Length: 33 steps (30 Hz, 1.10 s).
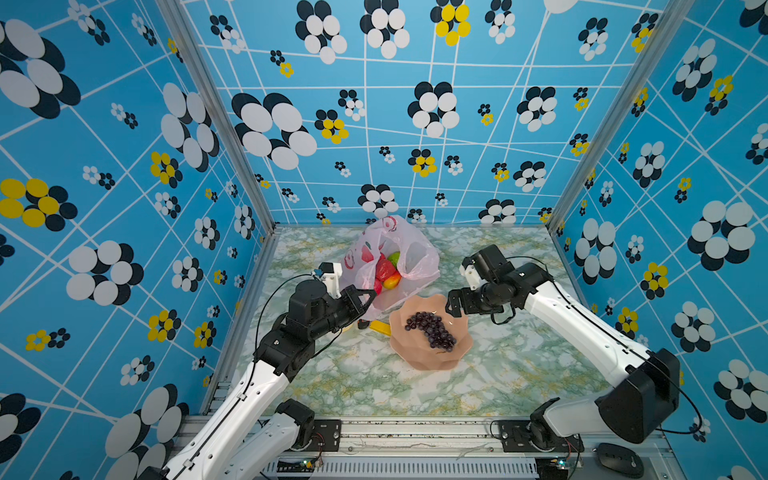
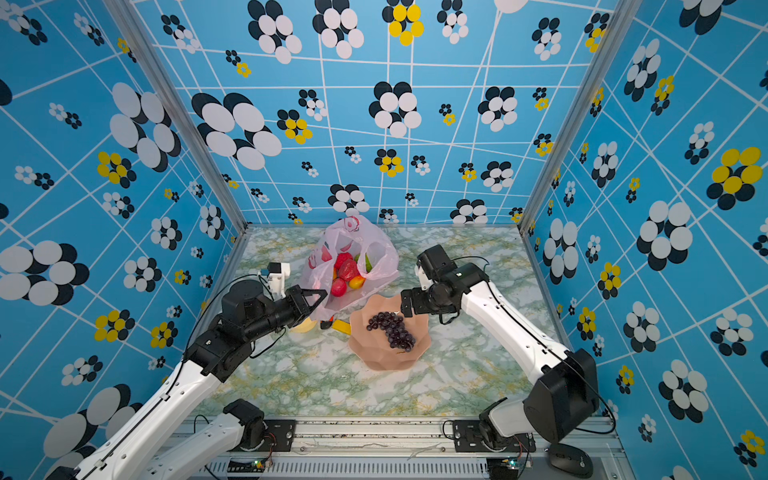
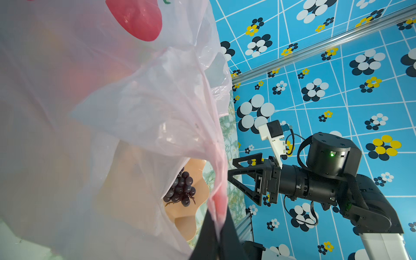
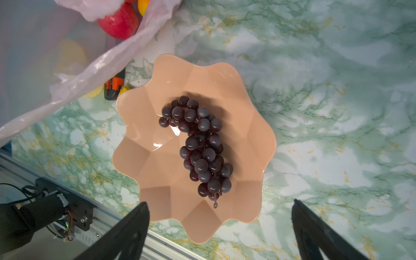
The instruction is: Place the fruits into the plastic bag
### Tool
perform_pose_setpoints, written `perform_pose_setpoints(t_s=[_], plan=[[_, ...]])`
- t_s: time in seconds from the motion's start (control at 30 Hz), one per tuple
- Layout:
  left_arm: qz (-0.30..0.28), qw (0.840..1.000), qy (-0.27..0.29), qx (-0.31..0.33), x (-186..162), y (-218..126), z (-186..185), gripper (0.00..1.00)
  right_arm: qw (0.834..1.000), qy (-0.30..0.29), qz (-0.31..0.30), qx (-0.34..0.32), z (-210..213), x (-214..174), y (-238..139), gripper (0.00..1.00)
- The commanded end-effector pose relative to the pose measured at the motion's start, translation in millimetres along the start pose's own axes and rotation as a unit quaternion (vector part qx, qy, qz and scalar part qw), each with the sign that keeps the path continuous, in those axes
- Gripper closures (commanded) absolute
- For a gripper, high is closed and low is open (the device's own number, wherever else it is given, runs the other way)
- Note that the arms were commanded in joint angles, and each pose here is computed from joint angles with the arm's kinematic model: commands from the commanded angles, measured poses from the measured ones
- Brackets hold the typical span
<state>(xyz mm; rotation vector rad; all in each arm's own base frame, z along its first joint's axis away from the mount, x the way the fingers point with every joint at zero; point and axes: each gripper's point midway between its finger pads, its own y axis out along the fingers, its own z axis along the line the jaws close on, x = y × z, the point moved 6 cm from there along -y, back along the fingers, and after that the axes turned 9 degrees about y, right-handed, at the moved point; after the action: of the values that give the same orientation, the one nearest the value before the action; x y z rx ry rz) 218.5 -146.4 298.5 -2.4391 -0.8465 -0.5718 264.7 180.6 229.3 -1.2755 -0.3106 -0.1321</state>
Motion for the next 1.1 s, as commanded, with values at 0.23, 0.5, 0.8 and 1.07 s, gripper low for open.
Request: perform_pose_setpoints(t_s=[0.23,0.5,0.8,1.07], plan=[[-0.005,1.0,0.015,-0.01,5,-4,-11,1.0,0.981,-0.145,0.111,-0.068,38,2,48,0.01],[-0.005,1.0,0.016,-0.01,6,-4,-11,1.0,0.965,-0.19,0.153,-0.099,45,1,76,0.01],[-0.005,1.0,0.015,-0.009,5,-4,-10,1.0,0.955,-0.198,0.189,-0.109,40,-6,103,0.01],[-0.008,1.0,0.013,-0.005,3,-6,-7,1.0,0.952,-0.194,0.214,-0.105,39,-12,125,0.01]])
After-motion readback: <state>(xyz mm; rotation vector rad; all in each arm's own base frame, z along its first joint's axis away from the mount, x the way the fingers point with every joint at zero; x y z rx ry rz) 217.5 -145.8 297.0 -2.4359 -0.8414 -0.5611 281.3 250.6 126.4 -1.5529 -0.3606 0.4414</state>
